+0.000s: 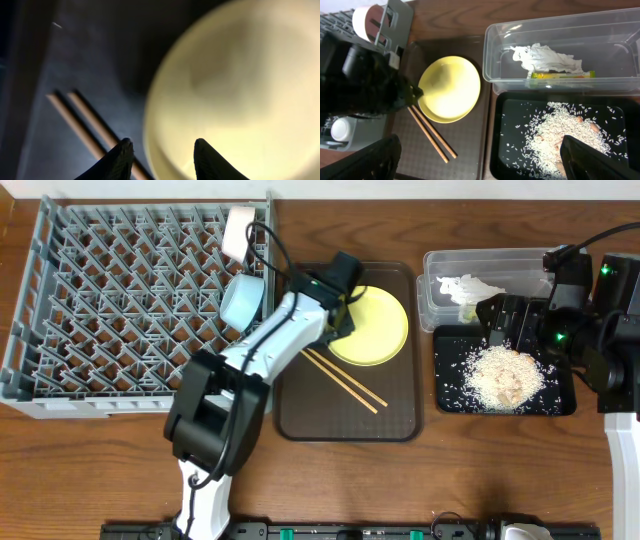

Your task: Sort waste into correct bins and load items into the dishwasher

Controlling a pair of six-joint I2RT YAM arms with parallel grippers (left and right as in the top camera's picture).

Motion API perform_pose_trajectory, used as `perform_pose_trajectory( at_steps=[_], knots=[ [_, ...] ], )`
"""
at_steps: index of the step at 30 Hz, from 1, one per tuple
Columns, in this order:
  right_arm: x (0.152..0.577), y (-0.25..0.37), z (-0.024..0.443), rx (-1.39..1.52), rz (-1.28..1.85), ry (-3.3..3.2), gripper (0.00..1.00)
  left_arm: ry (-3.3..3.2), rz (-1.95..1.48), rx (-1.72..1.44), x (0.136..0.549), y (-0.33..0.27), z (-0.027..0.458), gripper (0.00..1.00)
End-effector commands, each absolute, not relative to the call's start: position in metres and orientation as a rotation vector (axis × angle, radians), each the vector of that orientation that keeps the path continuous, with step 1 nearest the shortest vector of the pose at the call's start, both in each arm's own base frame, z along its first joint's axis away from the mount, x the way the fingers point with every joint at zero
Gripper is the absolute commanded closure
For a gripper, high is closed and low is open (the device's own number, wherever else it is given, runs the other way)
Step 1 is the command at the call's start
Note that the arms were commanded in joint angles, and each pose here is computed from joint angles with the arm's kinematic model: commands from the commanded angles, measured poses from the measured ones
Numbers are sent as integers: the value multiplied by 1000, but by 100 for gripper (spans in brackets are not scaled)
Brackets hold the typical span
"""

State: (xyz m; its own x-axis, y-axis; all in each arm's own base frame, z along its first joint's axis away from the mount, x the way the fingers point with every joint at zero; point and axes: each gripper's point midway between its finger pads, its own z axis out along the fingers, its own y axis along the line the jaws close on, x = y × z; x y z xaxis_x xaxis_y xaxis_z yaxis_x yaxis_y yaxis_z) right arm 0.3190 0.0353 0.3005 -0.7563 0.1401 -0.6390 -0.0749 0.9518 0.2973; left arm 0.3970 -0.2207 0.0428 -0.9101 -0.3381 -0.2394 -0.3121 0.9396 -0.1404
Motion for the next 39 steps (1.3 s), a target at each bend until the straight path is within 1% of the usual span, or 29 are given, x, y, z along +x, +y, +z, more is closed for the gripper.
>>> perform_pose_trajectory(
  at_steps=[1,11,15,23,29,30,31,34,39],
  knots=[
    [321,34,300,61,398,2397,1,2835,-91,-527,389,-226,29,59],
    [321,34,300,61,398,2397,1,2853,-40,-503,377,-233,24,60],
    [321,34,300,61,398,2397,1,2869,-4,-587,368,-227,22,60],
    [321,34,300,61,398,2397,1,2858,4,-687,364,-225,12,60],
    [321,34,300,61,398,2397,1,2851,-5,-702,367,-227,2,60],
    [321,34,300,61,398,2397,1,2849,-8,-702,368,-228,2,60],
    [321,34,300,61,398,2397,1,2846,-12,-701,369,-228,2,64],
    [321,34,300,61,398,2397,1,2838,-24,-700,371,-230,2,69],
    [321,34,300,61,398,2397,1,2845,-14,-701,371,-230,-7,72]
  ],
)
